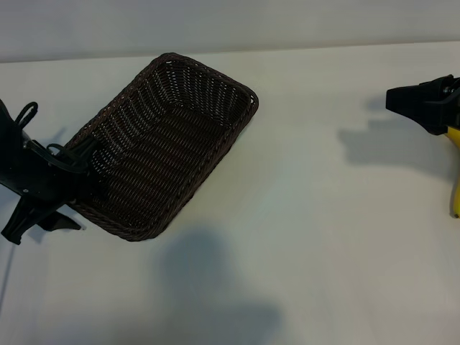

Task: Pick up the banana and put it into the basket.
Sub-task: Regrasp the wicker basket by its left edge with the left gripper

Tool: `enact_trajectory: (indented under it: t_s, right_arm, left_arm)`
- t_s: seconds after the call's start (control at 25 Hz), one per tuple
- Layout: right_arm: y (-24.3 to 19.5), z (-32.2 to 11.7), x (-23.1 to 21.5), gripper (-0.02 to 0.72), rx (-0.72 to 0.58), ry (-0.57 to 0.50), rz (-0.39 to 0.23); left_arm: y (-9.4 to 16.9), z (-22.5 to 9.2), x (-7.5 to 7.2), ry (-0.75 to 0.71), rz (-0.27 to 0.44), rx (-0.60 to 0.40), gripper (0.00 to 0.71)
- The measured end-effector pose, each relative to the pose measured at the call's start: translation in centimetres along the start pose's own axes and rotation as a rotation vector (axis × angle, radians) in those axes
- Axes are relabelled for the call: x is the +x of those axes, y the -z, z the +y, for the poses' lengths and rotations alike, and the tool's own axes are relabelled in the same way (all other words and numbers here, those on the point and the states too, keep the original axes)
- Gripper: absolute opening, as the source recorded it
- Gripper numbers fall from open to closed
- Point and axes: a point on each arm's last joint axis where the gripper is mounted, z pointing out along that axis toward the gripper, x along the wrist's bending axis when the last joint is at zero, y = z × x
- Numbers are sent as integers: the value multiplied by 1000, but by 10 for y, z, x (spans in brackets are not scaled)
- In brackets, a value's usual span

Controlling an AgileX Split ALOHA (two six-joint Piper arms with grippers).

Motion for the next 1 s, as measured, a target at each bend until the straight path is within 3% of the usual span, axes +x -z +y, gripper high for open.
enact_trajectory:
  t_s: [0.44,0.76,0.88,1.0]
  right_arm:
    - [0,0,0,571,0,-3,-1]
    - [0,0,0,571,0,-6,-1]
    - [0,0,0,571,0,-6,-1]
    - [0,0,0,571,0,-8,-1]
  left_arm:
    - [-1,3,-2,-2,-24,-23,523]
    - [-15,5,-2,6,11,-2,515]
    - [-15,4,-2,6,11,0,476]
    - [-15,4,-1,6,16,4,389]
